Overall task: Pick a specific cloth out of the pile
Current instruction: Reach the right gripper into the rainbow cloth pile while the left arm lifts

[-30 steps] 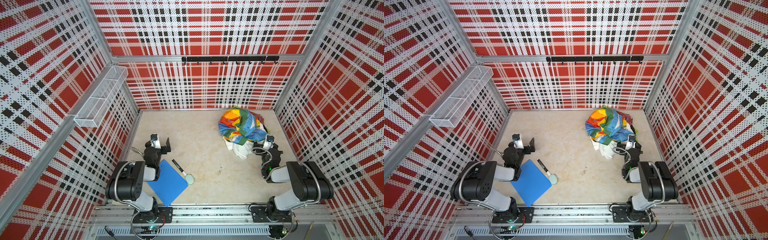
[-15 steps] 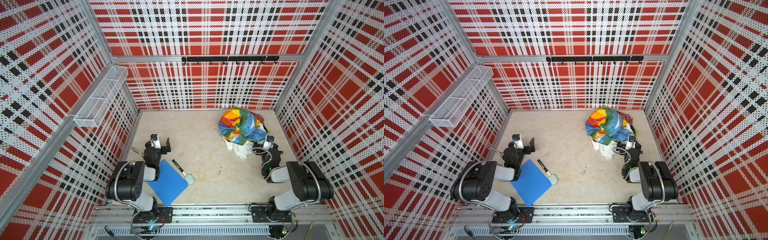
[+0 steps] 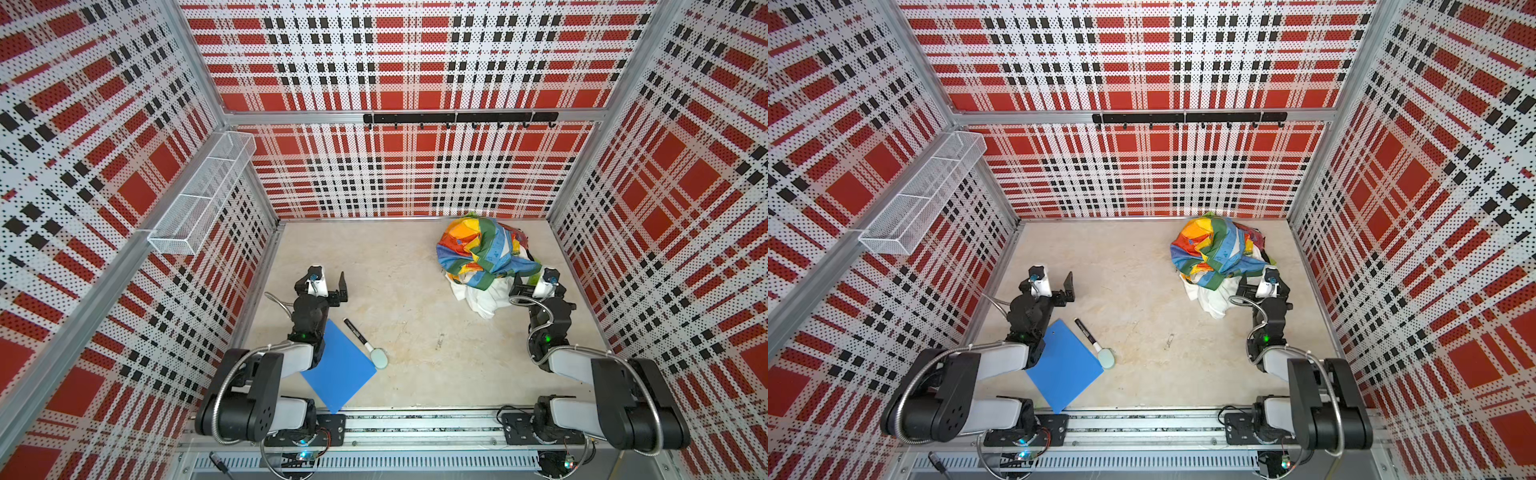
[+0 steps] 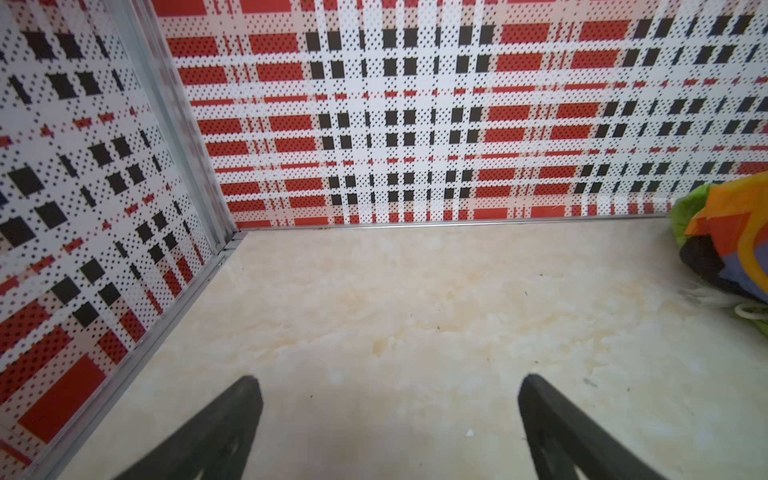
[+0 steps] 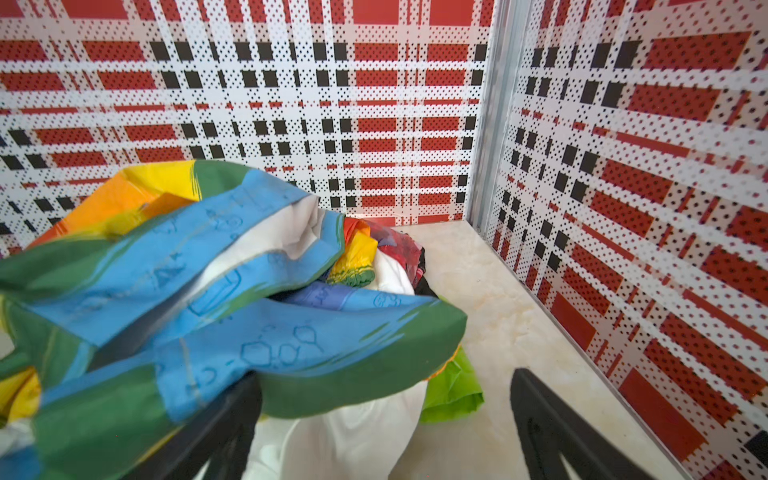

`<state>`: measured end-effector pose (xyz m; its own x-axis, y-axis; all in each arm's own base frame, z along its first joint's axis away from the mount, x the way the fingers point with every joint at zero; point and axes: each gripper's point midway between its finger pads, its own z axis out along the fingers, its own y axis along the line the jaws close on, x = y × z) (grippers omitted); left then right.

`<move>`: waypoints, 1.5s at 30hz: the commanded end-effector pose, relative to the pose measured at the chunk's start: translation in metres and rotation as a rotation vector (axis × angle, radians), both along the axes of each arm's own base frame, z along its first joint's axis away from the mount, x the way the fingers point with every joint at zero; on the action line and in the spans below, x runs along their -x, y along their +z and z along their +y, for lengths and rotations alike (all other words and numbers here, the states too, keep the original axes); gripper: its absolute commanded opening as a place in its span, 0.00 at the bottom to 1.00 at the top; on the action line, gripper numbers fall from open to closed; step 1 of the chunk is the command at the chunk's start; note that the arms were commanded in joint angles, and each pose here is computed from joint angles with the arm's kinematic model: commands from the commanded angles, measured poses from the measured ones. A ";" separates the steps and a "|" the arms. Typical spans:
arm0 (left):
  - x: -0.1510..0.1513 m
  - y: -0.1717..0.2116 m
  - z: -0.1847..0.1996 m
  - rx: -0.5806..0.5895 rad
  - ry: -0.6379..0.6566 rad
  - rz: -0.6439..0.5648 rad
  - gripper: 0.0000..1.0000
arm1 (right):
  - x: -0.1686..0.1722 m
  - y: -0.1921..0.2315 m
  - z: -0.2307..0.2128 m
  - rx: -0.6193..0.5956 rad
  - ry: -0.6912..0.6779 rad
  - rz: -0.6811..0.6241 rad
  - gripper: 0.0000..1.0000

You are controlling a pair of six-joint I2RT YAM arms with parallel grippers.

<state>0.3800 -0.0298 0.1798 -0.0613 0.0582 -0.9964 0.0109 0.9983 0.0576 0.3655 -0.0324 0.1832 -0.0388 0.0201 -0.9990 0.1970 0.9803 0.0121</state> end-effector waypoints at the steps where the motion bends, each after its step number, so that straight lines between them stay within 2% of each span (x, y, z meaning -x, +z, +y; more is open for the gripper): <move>1: -0.001 0.020 -0.011 0.029 -0.019 0.025 0.99 | -0.004 0.013 -0.002 -0.062 -0.025 0.034 1.00; 6: 0.003 0.066 -0.039 0.158 -0.116 0.000 0.99 | -0.004 0.041 0.004 -0.168 -0.006 0.031 1.00; 8: 0.008 0.079 -0.066 0.207 -0.189 0.026 0.99 | -0.006 0.048 0.007 -0.210 -0.006 0.050 1.00; 12: 0.017 0.083 -0.098 0.318 -0.277 0.117 0.99 | -0.013 0.060 0.015 -0.249 -0.015 0.106 1.00; 18: 0.033 0.069 -0.139 0.458 -0.424 0.249 0.99 | -0.028 0.067 0.051 -0.311 0.155 0.192 1.00; 21: 0.036 0.063 -0.142 0.483 -0.428 0.278 0.99 | -0.025 0.068 0.066 -0.314 0.214 0.209 1.00; 23: 0.035 0.058 -0.137 0.486 -0.401 0.288 0.99 | -0.023 0.056 0.073 -0.296 0.203 0.265 1.00; 27: 0.035 0.052 -0.129 0.534 -0.393 0.310 0.99 | -0.012 0.033 0.101 -0.201 0.192 0.355 1.00; 30: 0.033 0.053 -0.124 0.559 -0.393 0.311 0.99 | -0.004 0.018 0.111 -0.234 0.209 0.380 0.99; 33: 0.034 0.053 -0.123 0.554 -0.396 0.311 0.99 | -0.005 0.009 0.110 -0.217 0.204 0.399 1.00; 39: 0.039 0.051 -0.129 0.567 -0.425 0.331 0.99 | -0.027 -0.002 0.094 -0.117 0.097 0.470 1.00; 45: 0.041 0.049 -0.132 0.557 -0.429 0.332 0.99 | -0.071 -0.020 0.085 -0.156 0.114 0.529 1.00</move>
<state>0.3438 -0.1590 0.2268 -0.4472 -0.3618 -0.8180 0.3158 0.7918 -0.5229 0.4145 0.0543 0.1542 -0.5669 0.1342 -0.8128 0.1264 0.9891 0.0751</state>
